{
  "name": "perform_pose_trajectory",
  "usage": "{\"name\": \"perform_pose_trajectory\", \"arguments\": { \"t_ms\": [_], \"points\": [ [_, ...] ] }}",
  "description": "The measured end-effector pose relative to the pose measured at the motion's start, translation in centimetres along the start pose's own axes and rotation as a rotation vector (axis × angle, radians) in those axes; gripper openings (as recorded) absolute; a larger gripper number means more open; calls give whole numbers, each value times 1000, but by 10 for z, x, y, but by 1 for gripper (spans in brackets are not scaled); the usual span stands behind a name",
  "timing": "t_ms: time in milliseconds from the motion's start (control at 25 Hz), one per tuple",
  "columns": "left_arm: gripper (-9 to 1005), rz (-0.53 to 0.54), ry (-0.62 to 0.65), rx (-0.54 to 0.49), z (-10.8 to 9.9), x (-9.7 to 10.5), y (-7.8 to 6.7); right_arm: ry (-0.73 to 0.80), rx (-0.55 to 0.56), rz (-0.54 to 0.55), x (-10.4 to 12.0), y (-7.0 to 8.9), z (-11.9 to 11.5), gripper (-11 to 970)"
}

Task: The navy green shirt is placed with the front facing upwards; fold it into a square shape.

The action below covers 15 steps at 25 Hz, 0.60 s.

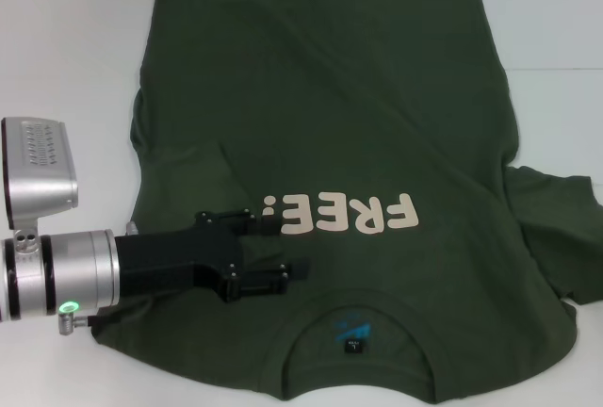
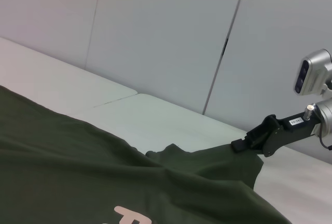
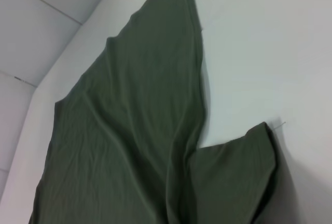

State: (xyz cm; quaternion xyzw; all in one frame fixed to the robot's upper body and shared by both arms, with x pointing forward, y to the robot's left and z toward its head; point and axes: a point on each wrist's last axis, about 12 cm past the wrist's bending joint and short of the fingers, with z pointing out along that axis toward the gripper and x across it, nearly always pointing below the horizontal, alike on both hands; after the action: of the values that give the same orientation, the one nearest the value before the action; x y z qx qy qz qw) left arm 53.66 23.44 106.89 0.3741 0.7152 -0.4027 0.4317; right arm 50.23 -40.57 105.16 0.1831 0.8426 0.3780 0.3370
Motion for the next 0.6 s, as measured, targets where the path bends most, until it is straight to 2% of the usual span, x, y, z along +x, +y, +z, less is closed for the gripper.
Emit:
{"name": "perform_pose_trajectory", "arguments": {
  "t_ms": [320, 600],
  "points": [
    [766, -15, -8, -7, -1, 0, 1, -54, 0, 0, -8, -2, -5, 12],
    [765, -16, -10, -8, -1, -1, 1, -93, 7, -42, -29, 5, -2, 14]
  ]
}}
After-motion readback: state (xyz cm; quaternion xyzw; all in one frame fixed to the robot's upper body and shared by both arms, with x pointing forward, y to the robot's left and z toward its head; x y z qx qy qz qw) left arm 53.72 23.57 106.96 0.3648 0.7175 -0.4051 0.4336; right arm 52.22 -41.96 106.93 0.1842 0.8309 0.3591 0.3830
